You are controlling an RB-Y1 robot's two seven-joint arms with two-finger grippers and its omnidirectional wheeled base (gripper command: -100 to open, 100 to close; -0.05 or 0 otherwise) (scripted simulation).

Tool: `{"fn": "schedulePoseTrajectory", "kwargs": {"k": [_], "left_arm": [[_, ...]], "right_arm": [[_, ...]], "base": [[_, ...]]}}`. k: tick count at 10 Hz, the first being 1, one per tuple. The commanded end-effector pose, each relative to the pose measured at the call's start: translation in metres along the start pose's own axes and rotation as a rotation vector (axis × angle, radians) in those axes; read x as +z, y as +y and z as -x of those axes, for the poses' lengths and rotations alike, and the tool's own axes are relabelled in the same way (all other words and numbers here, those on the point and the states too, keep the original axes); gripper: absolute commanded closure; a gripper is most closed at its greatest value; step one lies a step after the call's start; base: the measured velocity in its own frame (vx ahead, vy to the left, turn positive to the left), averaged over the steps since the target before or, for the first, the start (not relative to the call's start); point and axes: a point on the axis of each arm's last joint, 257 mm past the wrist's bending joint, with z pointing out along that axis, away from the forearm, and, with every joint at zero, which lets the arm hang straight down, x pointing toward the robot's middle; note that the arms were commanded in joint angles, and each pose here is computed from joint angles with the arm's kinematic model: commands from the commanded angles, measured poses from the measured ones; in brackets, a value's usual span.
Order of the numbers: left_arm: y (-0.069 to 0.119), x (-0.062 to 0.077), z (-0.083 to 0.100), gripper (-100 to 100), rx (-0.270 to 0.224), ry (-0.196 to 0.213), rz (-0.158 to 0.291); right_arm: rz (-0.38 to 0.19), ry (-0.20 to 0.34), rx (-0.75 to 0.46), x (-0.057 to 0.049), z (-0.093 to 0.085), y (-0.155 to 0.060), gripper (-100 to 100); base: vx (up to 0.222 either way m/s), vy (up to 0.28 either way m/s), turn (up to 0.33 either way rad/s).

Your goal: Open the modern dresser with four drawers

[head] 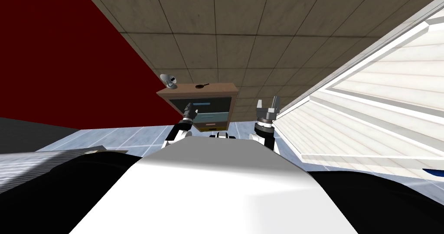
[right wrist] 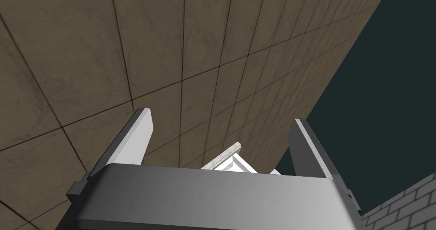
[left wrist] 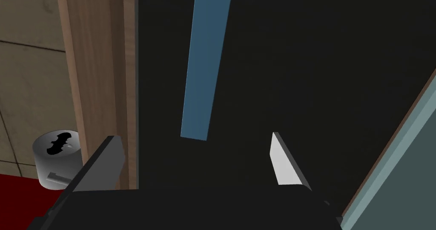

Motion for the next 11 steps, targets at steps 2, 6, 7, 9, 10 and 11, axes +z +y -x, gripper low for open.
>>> {"fn": "schedulePoseTrajectory", "kwargs": {"k": [2, 6, 7, 9, 10, 11], "left_arm": [[0.0, -0.001, 0.004, -100, -0.061, -0.042, -0.004], [-0.004, -0.002, 0.003, 100, -0.053, -0.037, -0.003], [-0.006, -0.005, 0.003, 100, -0.053, -0.035, -0.005], [-0.009, -0.008, 0.002, 100, -0.054, -0.032, -0.007], [-0.01, -0.01, 0.001, 100, -0.054, -0.03, -0.008], [-0.012, -0.011, 0.001, 100, -0.054, -0.028, -0.009]], "right_arm": [[0.0, 0.0, 0.0, 0.0, 0.0, 0.0, 0], [0.0, 0.0, 0.0, 0.0, 0.0, 0.0, 0], [0.0, 0.0, 0.0, 0.0, 0.0, 0.0, 0], [0.0, 0.0, 0.0, 0.0, 0.0, 0.0, 0], [0.001, 0.0, 0.001, 0.0, 0.0, 0.0, 0], [0.0, 0.0, 0.001, 0.0, 0.0, 0.0, 0]], "base": [[0.057, -0.001, 0.0], [0.048, 0.007, -0.004], [-0.091, -0.003, 0.029], [-0.176, -0.026, 0.015], [-0.195, -0.035, 0.012], [-0.197, -0.019, 0.019]]}}
